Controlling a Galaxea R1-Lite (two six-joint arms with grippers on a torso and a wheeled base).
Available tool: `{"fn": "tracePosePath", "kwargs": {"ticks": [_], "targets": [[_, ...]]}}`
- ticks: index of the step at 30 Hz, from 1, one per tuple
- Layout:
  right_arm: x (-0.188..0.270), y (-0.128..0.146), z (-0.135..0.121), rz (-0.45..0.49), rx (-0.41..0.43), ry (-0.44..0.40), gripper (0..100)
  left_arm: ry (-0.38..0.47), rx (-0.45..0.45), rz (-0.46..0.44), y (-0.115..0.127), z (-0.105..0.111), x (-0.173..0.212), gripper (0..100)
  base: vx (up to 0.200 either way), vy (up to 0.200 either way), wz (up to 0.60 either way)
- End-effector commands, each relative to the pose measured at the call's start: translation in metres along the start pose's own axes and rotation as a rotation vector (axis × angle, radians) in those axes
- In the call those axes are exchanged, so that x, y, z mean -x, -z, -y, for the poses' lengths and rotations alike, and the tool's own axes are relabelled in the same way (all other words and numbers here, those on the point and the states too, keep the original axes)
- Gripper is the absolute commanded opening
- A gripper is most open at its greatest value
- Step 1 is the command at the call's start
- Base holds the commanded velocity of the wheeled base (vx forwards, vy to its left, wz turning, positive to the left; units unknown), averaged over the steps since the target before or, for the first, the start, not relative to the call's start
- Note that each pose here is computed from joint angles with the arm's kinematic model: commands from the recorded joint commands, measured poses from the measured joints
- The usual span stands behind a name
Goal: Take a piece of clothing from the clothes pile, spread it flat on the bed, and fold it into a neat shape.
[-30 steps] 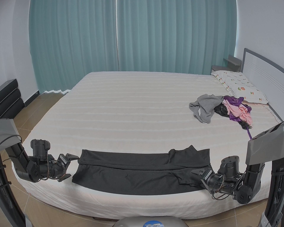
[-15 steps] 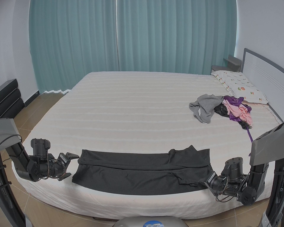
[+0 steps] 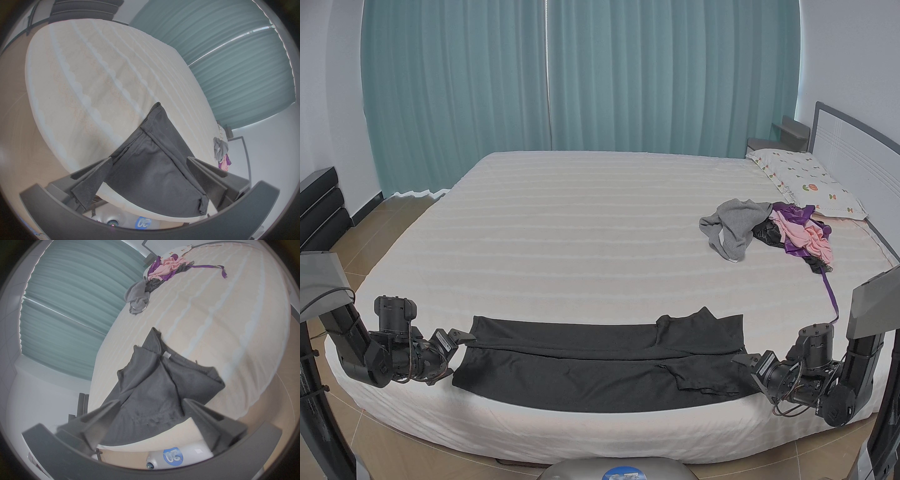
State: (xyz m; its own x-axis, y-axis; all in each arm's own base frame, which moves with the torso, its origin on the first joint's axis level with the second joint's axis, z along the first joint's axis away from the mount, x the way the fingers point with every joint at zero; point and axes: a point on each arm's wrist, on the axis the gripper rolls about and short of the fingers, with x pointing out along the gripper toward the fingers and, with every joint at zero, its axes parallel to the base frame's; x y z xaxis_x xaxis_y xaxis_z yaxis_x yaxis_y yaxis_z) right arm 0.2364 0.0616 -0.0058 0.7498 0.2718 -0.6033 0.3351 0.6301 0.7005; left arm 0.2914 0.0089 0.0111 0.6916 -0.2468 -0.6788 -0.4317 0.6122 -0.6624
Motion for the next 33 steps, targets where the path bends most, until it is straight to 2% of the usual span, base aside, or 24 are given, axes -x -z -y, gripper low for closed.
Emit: {"fn": "tracePosePath", "kwargs": {"ticks": [1, 5, 10, 17, 19, 20, 26, 30, 33], "targets": [[0.004, -0.015, 0.003, 0.045, -0.032, -0.009, 100, -0.055, -0.034, 0.001, 0.004, -0.009, -0.007, 100, 0.0, 0.0, 0.0], [0.004, -0.026, 0.009, 0.054, -0.061, -0.016, 100, -0.09, -0.041, 0.008, 0.007, -0.013, -0.004, 100, 0.0, 0.0, 0.0], [0.004, -0.031, 0.012, 0.056, -0.074, -0.02, 100, -0.122, -0.117, -0.037, 0.019, -0.018, -0.009, 100, 0.0, 0.0, 0.0], [0.005, -0.032, 0.012, 0.058, -0.075, -0.023, 100, -0.197, -0.128, 0.001, 0.021, -0.024, -0.019, 100, 0.0, 0.0, 0.0], [0.004, -0.032, 0.012, 0.059, -0.075, -0.022, 100, -0.196, -0.128, 0.007, 0.021, -0.024, -0.019, 100, 0.0, 0.0, 0.0], [0.004, -0.032, 0.012, 0.059, -0.075, -0.022, 100, -0.196, -0.127, 0.011, 0.021, -0.024, -0.018, 0, 0.0, 0.0, 0.0], [0.006, -0.033, 0.015, 0.064, -0.077, -0.007, 100, -0.263, -0.115, 0.025, 0.028, -0.032, -0.013, 0, 0.0, 0.0, 0.0], [0.008, -0.036, 0.023, 0.072, -0.014, 0.028, 100, -0.297, -0.112, 0.027, 0.032, -0.036, -0.008, 0, 0.0, 0.0, 0.0], [0.01, -0.04, 0.029, 0.082, 0.001, 0.048, 100, -0.309, -0.112, 0.018, 0.035, -0.039, -0.004, 0, 0.0, 0.0, 0.0]]}}
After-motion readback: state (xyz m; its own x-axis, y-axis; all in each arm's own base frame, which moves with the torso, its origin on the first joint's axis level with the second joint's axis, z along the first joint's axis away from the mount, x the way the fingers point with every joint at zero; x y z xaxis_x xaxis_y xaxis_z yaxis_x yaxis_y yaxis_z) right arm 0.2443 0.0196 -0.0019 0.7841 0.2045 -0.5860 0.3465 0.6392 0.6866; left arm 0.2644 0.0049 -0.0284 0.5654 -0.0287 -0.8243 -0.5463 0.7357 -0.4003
